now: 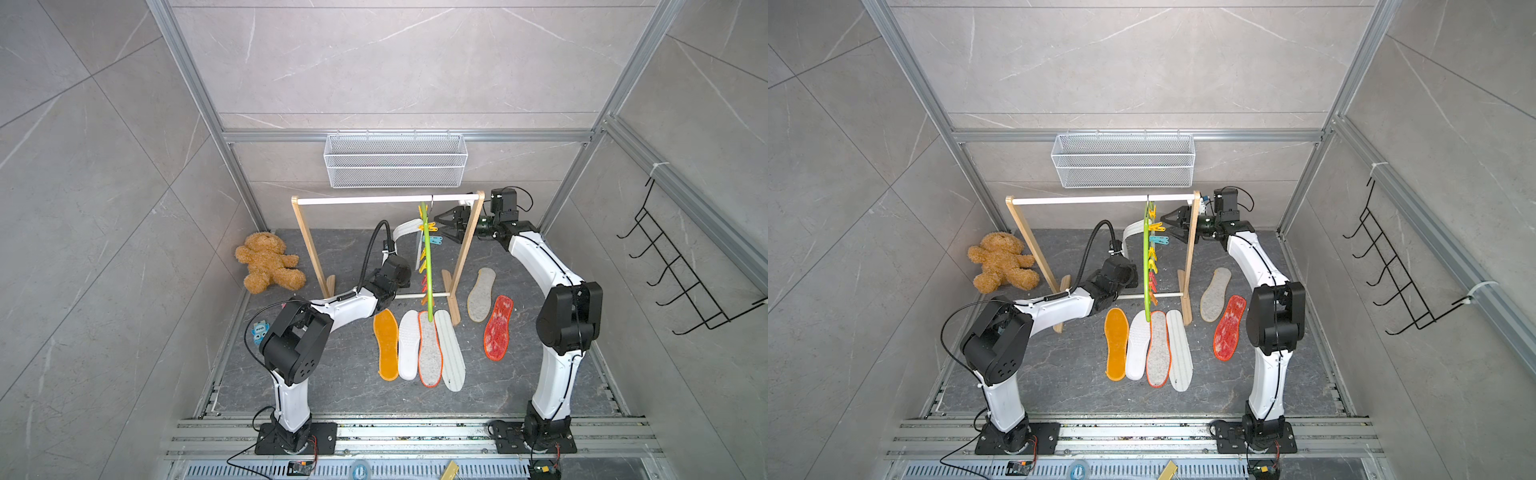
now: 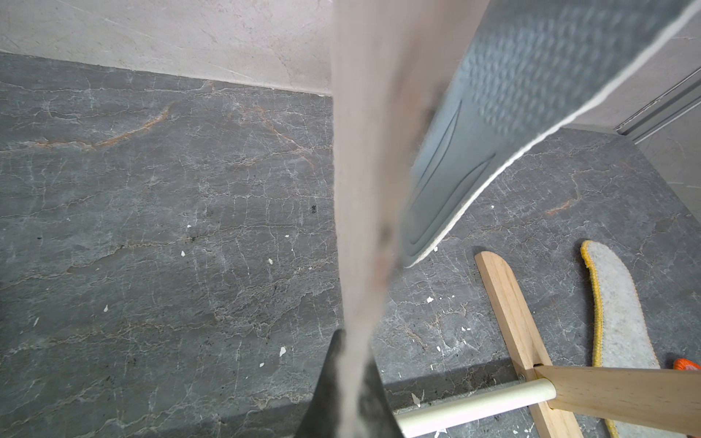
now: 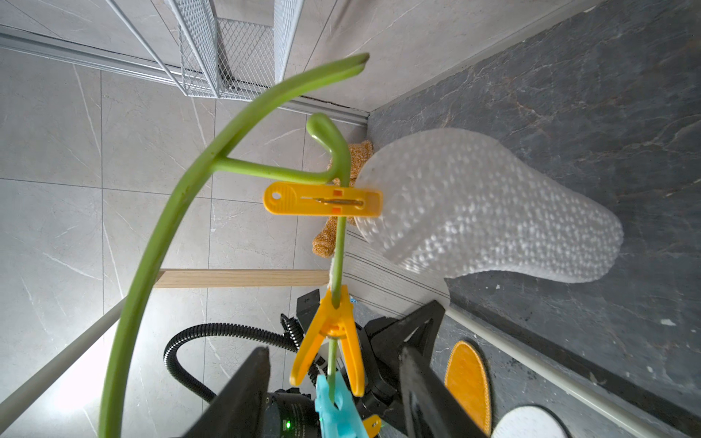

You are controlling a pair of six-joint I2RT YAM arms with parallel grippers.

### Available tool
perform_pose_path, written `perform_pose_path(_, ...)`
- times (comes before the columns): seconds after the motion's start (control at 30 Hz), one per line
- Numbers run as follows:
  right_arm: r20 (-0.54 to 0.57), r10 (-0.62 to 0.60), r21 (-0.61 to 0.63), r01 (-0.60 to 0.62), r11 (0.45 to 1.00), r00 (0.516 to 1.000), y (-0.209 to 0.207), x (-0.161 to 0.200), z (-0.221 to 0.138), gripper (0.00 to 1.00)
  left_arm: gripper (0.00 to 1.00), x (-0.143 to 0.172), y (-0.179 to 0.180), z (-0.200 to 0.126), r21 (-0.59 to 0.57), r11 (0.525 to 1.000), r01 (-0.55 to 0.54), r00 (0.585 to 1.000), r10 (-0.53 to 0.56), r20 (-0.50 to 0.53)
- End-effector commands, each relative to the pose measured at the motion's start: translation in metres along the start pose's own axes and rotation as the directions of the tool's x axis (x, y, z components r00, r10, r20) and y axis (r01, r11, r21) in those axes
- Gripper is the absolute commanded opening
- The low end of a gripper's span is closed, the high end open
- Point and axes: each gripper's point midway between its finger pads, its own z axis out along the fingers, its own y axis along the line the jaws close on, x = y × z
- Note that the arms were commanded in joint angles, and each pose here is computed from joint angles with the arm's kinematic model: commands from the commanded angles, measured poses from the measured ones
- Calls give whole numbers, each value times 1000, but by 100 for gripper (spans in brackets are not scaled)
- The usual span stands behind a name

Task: Take the shoe insoles off the hanger
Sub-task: Open the clamp at the hanger.

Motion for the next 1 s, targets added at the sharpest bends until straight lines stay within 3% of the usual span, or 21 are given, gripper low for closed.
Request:
perform_pose_path(0.0, -16, -20, -28, 19, 999, 1000, 6, -1, 5, 57, 0, -42, -13, -15, 35, 998, 48, 994, -52, 100)
perform_pose_path(0.97, -35, -15, -41, 14, 999, 999, 10, 4, 11, 39, 0, -40, -14, -12, 30, 999, 45, 995, -48, 93)
